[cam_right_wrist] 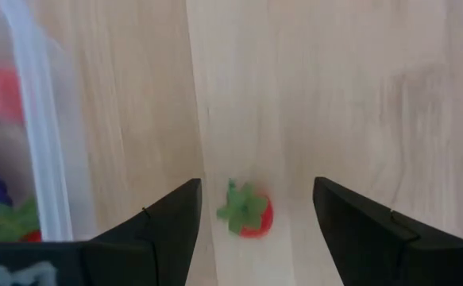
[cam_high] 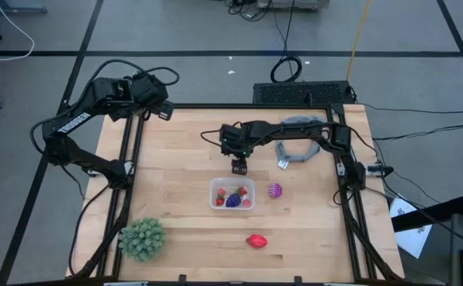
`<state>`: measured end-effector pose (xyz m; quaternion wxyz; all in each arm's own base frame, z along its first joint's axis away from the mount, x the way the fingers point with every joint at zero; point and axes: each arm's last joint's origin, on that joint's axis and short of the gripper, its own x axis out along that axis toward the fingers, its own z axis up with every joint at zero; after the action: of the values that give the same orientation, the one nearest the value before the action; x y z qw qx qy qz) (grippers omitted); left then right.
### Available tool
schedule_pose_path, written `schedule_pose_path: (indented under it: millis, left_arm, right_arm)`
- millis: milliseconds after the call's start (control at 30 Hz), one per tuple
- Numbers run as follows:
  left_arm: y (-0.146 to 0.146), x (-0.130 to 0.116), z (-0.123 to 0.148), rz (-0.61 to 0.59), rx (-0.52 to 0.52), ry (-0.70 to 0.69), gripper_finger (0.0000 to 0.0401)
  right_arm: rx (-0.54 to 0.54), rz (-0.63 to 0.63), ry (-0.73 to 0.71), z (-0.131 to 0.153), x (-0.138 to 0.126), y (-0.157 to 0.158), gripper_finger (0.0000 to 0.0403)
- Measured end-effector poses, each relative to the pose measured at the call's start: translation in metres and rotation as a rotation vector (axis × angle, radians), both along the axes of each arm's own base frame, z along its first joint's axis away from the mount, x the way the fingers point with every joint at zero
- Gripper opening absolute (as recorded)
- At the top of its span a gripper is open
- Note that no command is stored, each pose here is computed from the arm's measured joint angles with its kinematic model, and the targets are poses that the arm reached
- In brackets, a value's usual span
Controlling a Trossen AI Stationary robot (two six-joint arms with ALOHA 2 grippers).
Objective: Pick and placing Produce into tupperware
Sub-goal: Put the strawberry into the bin
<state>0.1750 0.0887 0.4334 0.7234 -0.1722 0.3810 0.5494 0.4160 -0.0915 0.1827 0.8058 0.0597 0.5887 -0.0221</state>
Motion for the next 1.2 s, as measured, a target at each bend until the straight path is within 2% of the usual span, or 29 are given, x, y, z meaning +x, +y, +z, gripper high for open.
schedule_pose_path:
  millis: [367, 600, 1200]
  left_arm:
    - [0.000, 0.000, 0.000, 0.000, 0.000, 0.000, 0.0143]
    - [0.000, 0.000, 0.000, 0.000, 0.000, 0.000, 0.0143]
    - [0.000, 0.000, 0.000, 0.004, 0.001, -0.007, 0.0143]
  right_arm:
    - [0.012, 0.007, 0.059, -0.002, -0.005, 0.001, 0.0234]
    - [0.022, 0.001, 0.093, -0.019, -0.012, 0.003, 0.0234]
    - [0.018, 0.005, 0.069, -0.037, -0.017, 0.005, 0.0233]
